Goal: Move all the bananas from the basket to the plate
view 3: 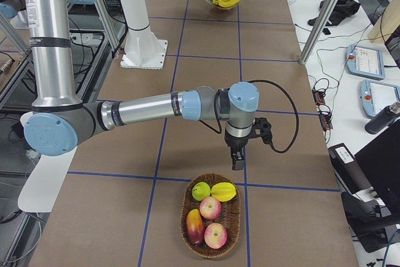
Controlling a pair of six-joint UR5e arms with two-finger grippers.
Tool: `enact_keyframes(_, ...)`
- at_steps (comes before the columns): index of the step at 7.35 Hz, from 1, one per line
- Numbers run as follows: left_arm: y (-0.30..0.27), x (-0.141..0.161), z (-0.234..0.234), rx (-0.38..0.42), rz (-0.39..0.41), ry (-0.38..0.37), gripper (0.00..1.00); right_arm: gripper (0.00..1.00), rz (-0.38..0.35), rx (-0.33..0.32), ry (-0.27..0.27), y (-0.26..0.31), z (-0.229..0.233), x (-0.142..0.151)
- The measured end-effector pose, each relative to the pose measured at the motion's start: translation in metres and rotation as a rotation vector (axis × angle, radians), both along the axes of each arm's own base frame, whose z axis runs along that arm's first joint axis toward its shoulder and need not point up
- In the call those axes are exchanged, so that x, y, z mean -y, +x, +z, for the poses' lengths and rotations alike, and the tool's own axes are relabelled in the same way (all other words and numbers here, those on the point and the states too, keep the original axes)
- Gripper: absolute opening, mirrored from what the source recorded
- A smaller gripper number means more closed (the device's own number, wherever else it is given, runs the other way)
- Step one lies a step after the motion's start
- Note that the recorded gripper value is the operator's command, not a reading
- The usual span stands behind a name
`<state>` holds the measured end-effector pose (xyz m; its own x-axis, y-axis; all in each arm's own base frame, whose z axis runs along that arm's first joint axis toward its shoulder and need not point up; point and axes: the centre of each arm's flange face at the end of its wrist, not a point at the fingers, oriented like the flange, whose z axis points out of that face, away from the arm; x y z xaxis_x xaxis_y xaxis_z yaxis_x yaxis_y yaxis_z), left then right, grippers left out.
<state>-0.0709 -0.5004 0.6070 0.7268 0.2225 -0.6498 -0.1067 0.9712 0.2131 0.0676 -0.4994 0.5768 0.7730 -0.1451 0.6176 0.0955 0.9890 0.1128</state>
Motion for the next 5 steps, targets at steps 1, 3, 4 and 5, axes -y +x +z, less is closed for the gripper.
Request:
enact_keyframes(1, 0.001, -0.006, 0.003, -0.008, 0.001, -0.008, 0.99, 0.99, 0.000, 0.006, -0.004, 0.000, 0.001, -0.008)
enact_keyframes(3, 0.003, -0.016, 0.009, -0.045, 0.003, -0.021, 0.99, 0.99, -0.001, 0.010, -0.009, -0.001, 0.003, -0.018)
enact_keyframes(4, 0.005, -0.019, 0.010, -0.055, 0.003, -0.026, 0.99, 0.99, -0.001, 0.013, -0.011, -0.001, 0.005, -0.020)
enact_keyframes(5, 0.006, -0.019, 0.009, -0.062, -0.009, -0.039, 0.99, 0.99, -0.001, 0.025, -0.013, -0.002, 0.006, -0.023)
